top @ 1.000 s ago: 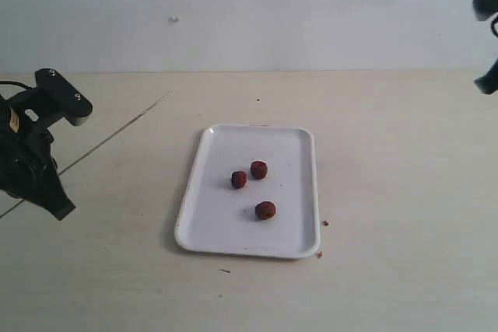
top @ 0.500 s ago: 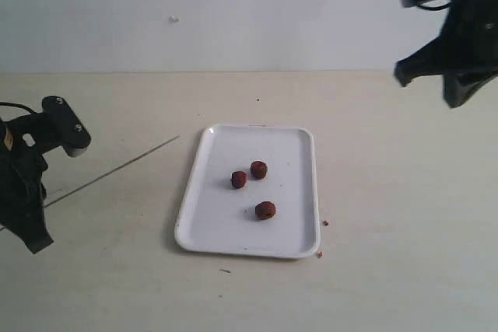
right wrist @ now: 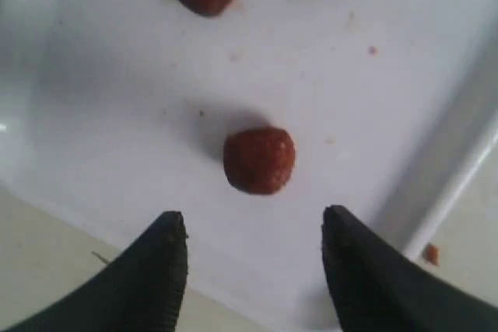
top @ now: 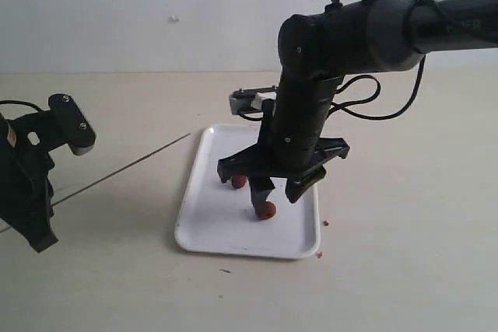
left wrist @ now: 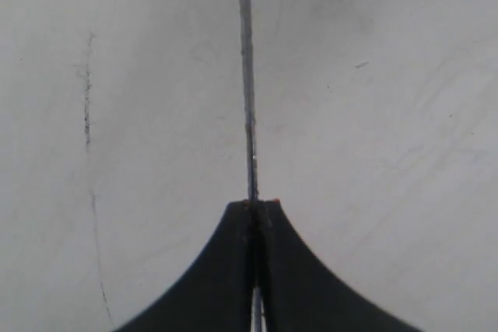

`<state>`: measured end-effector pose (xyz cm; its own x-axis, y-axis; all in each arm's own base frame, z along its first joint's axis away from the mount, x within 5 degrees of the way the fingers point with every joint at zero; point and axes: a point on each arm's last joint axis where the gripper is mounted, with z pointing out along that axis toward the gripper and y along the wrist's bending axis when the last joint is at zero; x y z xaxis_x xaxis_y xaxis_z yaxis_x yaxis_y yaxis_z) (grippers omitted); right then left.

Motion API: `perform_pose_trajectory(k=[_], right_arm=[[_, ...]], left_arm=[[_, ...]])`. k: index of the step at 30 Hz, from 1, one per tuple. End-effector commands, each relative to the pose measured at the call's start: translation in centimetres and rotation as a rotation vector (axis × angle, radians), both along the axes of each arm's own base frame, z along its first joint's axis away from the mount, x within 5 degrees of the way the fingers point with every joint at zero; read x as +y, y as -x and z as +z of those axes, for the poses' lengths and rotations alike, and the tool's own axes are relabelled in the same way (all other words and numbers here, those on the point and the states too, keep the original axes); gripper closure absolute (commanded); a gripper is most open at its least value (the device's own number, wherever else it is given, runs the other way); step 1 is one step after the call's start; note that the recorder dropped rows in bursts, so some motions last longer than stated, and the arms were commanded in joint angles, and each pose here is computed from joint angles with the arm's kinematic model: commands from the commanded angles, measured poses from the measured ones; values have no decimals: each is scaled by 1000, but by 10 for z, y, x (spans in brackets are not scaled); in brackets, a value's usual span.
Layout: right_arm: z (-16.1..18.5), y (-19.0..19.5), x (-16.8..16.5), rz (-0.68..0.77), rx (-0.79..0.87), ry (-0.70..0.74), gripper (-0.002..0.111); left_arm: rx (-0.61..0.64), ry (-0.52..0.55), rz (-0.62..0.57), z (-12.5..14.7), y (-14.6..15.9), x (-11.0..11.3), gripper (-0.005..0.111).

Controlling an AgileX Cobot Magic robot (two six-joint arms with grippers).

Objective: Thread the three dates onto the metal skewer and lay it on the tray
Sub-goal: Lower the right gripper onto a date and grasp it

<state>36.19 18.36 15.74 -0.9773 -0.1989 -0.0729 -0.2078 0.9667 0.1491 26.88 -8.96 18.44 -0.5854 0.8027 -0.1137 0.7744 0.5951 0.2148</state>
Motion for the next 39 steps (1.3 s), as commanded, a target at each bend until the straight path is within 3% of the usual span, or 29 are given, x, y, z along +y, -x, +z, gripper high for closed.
perform_pose_trajectory(k=[1,9,17,35,39], right_arm=[[3,-7,4,17,-48,-25,54],[-27,-20,11,-16,59,103,54],[-28,-19,24,-15,32,61,54],[-43,-21,23,-58,13,142,55],[-43,-21,23,-58,13,142,62]], left_arm=[[-12,19,4,1,0,-1,107],[-22,24,2,2,0,-1,107],[-31,28,1,2,-1,-2,107],[-35,31,3,2,-2,-2,107],[-37,31,2,2,-2,-2,107]])
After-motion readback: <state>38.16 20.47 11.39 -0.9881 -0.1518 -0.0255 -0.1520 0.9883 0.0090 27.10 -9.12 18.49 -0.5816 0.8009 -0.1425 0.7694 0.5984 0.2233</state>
